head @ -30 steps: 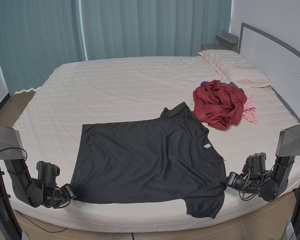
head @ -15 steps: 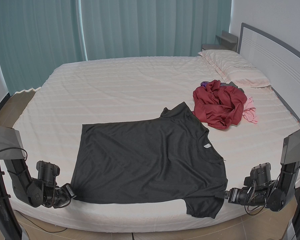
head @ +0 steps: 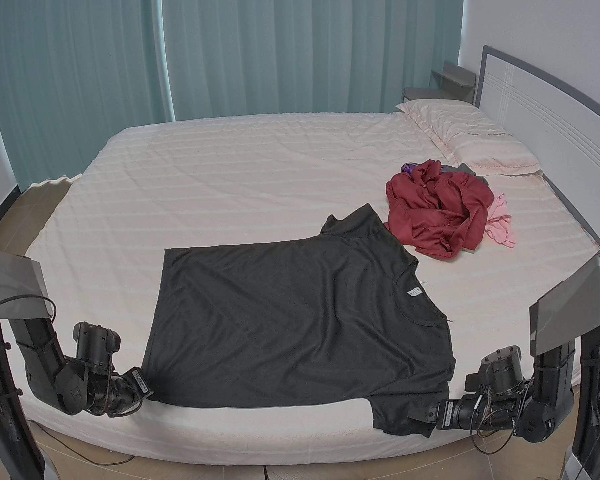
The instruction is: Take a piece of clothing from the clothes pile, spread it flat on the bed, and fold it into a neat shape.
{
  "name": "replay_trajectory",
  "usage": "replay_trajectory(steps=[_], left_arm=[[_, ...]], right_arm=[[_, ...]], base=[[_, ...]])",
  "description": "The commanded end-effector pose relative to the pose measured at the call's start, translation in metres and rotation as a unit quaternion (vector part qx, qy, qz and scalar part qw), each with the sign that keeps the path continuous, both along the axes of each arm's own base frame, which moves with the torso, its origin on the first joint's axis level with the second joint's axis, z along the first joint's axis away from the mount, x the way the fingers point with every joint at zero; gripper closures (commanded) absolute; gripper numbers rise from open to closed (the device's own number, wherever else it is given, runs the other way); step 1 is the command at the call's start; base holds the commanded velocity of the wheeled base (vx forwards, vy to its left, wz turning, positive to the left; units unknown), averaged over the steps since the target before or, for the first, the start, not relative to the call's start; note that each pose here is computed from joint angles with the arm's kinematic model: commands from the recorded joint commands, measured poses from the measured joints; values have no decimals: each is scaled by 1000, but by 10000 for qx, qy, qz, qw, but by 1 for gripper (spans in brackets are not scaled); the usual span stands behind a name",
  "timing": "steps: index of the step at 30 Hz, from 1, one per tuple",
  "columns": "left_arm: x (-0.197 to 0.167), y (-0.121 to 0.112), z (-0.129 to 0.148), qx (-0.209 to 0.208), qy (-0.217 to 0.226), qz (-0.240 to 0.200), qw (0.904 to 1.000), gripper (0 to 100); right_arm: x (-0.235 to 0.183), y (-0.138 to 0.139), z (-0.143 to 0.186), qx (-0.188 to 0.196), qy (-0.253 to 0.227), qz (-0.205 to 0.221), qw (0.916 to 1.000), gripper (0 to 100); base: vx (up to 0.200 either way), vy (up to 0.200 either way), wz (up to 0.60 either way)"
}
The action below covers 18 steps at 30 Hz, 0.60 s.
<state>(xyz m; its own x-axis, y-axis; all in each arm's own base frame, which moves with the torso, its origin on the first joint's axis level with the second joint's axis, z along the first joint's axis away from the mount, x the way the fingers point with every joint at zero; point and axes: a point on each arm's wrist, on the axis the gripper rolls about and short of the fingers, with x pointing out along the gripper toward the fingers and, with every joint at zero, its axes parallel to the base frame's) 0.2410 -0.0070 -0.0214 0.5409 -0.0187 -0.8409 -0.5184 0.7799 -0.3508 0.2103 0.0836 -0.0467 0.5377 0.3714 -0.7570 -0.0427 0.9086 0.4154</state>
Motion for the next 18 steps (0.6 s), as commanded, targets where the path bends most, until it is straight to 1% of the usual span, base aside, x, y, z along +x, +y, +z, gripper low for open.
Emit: replay_trajectory(steps=[1, 7, 8, 14, 18], left_arm=[[0, 0, -1, -1, 14, 2, 10000, 100], [0, 0, -1, 3, 14, -5, 10000, 100], [0, 0, -1, 3, 14, -5, 10000, 100], [0, 0, -2, -1, 21, 2, 10000, 100], [1, 0, -1, -1, 14, 2, 10000, 100]], right_arm=[[1, 1, -16, -129, 137, -30, 9998, 0], [4, 2, -13, -75, 21, -61, 10000, 0], [4, 2, -13, -75, 21, -61, 10000, 100], [1, -1, -6, 10, -199, -97, 9998, 100], [4, -6, -1, 62, -427, -240, 9988, 100]], base=[[0, 0, 0], [0, 0, 0], [0, 0, 0], [0, 0, 0], [0, 0, 0]])
